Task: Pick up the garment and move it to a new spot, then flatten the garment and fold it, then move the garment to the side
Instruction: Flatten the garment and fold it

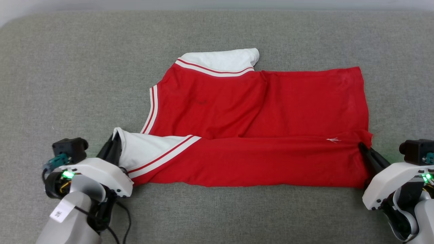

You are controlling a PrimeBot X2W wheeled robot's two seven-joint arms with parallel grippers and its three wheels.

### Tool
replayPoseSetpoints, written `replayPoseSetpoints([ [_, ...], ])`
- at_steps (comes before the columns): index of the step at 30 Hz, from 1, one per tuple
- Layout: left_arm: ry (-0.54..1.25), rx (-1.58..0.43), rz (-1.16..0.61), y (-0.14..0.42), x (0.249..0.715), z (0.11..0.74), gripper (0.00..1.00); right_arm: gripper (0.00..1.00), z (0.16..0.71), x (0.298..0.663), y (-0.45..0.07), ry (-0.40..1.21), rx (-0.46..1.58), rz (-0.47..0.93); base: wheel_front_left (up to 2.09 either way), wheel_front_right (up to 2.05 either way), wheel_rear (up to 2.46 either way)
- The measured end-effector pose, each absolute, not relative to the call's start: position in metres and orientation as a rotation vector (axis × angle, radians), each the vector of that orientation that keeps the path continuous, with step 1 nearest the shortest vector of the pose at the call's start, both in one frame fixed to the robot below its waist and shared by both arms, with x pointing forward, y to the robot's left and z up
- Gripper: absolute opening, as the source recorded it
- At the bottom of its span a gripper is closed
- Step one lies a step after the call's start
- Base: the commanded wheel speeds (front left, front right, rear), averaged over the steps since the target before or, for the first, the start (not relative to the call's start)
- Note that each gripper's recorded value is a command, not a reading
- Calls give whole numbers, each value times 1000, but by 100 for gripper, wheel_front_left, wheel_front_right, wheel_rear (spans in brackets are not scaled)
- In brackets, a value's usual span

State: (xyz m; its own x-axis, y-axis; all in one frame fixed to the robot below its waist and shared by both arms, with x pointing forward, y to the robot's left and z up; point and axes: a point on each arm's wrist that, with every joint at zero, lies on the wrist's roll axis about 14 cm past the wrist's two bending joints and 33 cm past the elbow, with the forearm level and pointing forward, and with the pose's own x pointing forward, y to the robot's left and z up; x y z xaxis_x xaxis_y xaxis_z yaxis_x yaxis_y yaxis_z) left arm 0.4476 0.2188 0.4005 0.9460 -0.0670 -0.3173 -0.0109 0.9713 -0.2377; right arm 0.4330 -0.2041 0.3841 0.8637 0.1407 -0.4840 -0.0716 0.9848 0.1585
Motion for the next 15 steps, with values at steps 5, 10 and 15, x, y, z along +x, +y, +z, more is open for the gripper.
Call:
replayPoseSetpoints([
  [5, 436, -259, -53, 209, 444, 373, 0, 0, 366, 431, -199, 551, 142, 120, 0, 0, 0],
  [10, 465, -274, -65, 206, 441, 371, 49, 100, 371, 431, -200, 497, 159, 111, 0, 0, 0],
  [15, 421, -281, -21, 217, 438, 382, 100, 100, 404, 437, -207, 317, 169, 83, 0, 0, 0],
])
